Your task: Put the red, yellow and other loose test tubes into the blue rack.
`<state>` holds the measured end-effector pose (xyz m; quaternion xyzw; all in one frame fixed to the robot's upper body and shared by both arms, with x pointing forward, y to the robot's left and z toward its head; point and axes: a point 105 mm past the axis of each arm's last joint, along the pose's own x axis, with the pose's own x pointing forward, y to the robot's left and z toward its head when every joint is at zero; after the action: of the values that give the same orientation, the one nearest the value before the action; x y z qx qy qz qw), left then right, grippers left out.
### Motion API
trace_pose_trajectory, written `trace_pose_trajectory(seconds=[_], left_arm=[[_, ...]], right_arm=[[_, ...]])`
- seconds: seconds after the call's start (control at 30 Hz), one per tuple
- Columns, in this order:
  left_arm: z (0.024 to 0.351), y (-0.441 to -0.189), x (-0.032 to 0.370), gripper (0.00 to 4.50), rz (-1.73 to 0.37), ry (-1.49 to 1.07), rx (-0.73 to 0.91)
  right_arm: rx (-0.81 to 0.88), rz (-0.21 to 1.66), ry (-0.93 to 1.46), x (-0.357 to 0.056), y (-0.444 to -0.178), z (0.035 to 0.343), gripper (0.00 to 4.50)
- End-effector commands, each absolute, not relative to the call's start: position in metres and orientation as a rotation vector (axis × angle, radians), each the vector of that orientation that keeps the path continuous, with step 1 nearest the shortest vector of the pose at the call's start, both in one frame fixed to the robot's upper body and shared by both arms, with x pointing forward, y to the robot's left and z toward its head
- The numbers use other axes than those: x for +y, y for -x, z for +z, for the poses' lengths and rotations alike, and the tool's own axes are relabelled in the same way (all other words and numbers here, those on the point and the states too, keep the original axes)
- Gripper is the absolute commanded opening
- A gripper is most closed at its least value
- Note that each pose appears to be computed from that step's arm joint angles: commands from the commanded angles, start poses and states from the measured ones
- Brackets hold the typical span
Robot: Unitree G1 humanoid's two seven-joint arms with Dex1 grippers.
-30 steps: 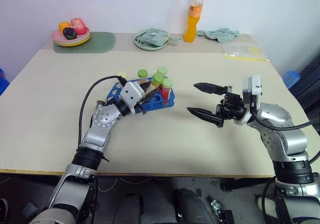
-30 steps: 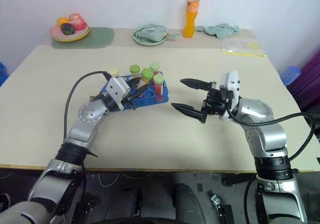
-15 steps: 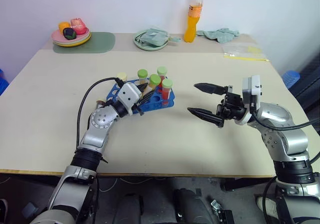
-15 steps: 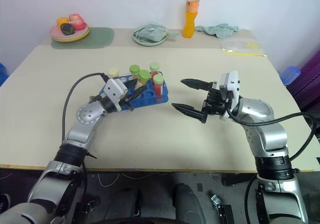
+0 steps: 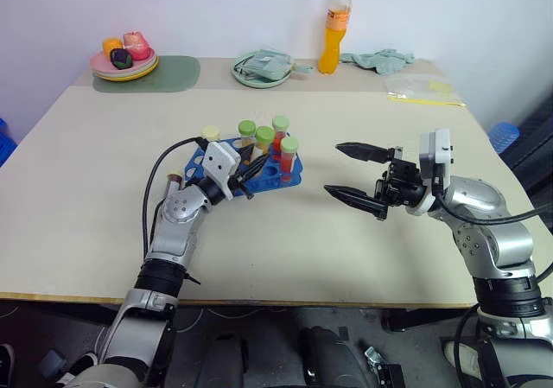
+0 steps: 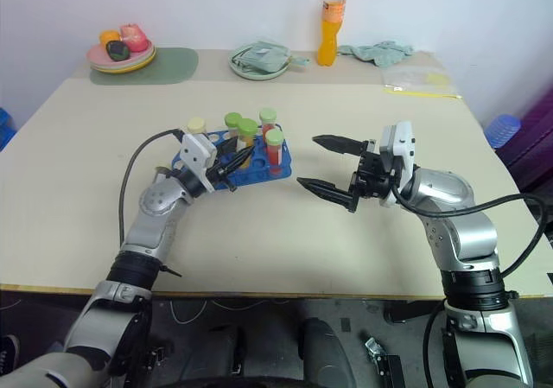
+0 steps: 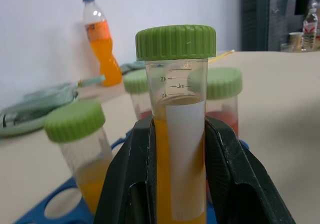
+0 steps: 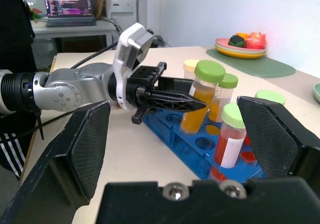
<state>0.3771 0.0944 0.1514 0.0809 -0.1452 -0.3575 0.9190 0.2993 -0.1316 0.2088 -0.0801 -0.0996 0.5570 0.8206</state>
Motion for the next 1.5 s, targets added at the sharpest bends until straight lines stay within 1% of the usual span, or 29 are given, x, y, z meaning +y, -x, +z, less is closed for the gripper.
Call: trace_pose_trajectory(seconds=[0.03,0.07,0.2,0.23,0.33,0.47,0.63,0.7,0.77,0.8,0.93,0.97,1.03,1.1,1.27,1.33,1.4,1.5], left_arm=[[0.163,-0.375,0.101,1.85,-0.727,-0.098,-0.325],[0.164,-0.376,0.103,2.15,-0.717,-0.082,-0.32],[0.171,-0.375,0.111,4.16,-0.7,-0.108,-0.33],[0.175,-0.374,0.113,4.46,-0.695,-0.115,-0.336],[0.194,-0.366,0.119,4.46,-0.688,-0.128,-0.331],[0.212,-0.346,0.132,4.46,-0.68,-0.115,-0.202],[0.207,-0.326,0.158,4.46,-0.559,-0.044,0.016],[0.206,-0.32,0.164,4.46,-0.532,-0.128,0.063],[0.204,-0.317,0.185,4.46,-0.466,-0.252,0.162],[0.203,-0.316,0.192,4.46,-0.445,-0.28,0.198],[0.202,-0.319,0.232,4.46,-0.304,-0.123,0.397],[0.205,-0.32,0.239,4.46,-0.292,-0.137,0.423],[0.204,-0.318,0.252,4.46,-0.26,-0.129,0.539],[0.206,-0.317,0.258,4.46,-0.26,-0.06,0.613],[0.208,-0.326,0.265,4.46,-0.265,0.008,0.732],[0.201,-0.328,0.263,4.46,-0.287,0.043,0.786],[0.187,-0.329,0.262,4.46,-0.296,0.055,0.874],[0.167,-0.333,0.265,4.46,-0.306,-0.042,0.944]], right_arm=[[-0.268,1.173,0.21,-0.135,-0.298,0.224,4.5],[-0.268,1.174,0.21,-0.135,-0.298,0.223,4.5],[-0.266,1.176,0.209,-0.135,-0.3,0.223,4.5],[-0.266,1.178,0.207,-0.134,-0.3,0.222,4.5],[-0.261,1.186,0.205,-0.134,-0.3,0.221,4.5],[-0.261,1.189,0.207,-0.135,-0.302,0.22,4.5],[-0.265,1.197,0.202,-0.134,-0.306,0.217,4.5],[-0.268,1.204,0.203,-0.133,-0.307,0.216,4.5],[-0.275,1.217,0.207,-0.13,-0.309,0.218,4.5],[-0.278,1.222,0.209,-0.13,-0.31,0.218,4.5],[-0.284,1.231,0.21,-0.128,-0.312,0.219,4.5],[-0.283,1.233,0.209,-0.128,-0.313,0.219,4.5],[-0.282,1.237,0.21,-0.127,-0.313,0.218,4.5],[-0.283,1.24,0.209,-0.126,-0.312,0.217,4.5],[-0.288,1.244,0.206,-0.123,-0.313,0.218,4.5],[-0.292,1.244,0.21,-0.122,-0.313,0.218,4.5],[-0.294,1.244,0.21,-0.121,-0.313,0.218,4.5],[-0.297,1.236,0.209,-0.122,-0.313,0.219,4.5]])
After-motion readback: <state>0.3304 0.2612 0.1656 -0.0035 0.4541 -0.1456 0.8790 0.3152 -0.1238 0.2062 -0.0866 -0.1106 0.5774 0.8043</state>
